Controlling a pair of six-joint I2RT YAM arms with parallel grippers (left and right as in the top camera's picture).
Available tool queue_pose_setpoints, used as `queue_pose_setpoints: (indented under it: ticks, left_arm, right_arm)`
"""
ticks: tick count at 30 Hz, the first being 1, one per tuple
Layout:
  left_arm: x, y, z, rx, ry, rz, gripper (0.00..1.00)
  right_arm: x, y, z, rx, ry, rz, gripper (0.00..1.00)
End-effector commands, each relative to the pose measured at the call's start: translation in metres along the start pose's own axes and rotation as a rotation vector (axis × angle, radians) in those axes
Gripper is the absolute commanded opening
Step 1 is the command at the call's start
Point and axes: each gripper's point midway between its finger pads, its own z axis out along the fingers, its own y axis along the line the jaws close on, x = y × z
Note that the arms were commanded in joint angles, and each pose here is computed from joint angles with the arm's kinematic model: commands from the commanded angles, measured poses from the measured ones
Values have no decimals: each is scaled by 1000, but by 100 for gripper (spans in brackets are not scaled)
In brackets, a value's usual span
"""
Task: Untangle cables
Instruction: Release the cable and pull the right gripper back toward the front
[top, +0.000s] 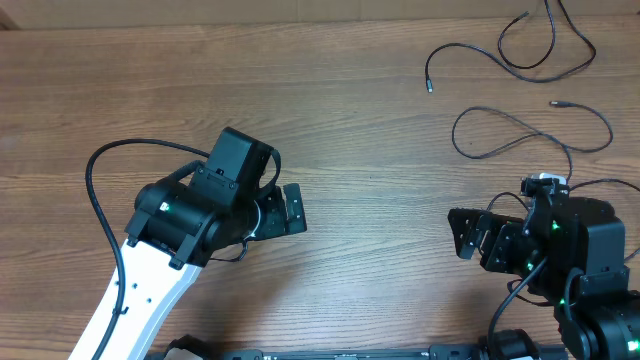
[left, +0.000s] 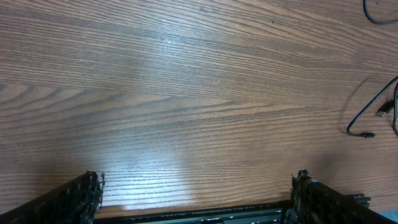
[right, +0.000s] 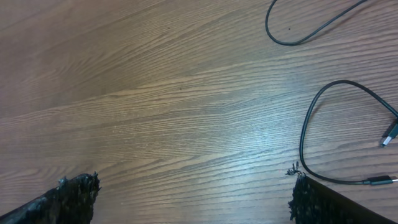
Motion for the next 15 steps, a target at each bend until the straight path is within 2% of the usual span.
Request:
queue_pose_setpoints:
  ticks: [1, 15]
  left_arm:
    - [0, 1, 2, -12, 0, -5, 100]
    - [0, 1, 2, -12, 1, -5, 100]
  right_arm:
    - [1, -3, 3, 13, 0, -4, 100]
    - [-9, 2, 2, -4, -42, -10, 100]
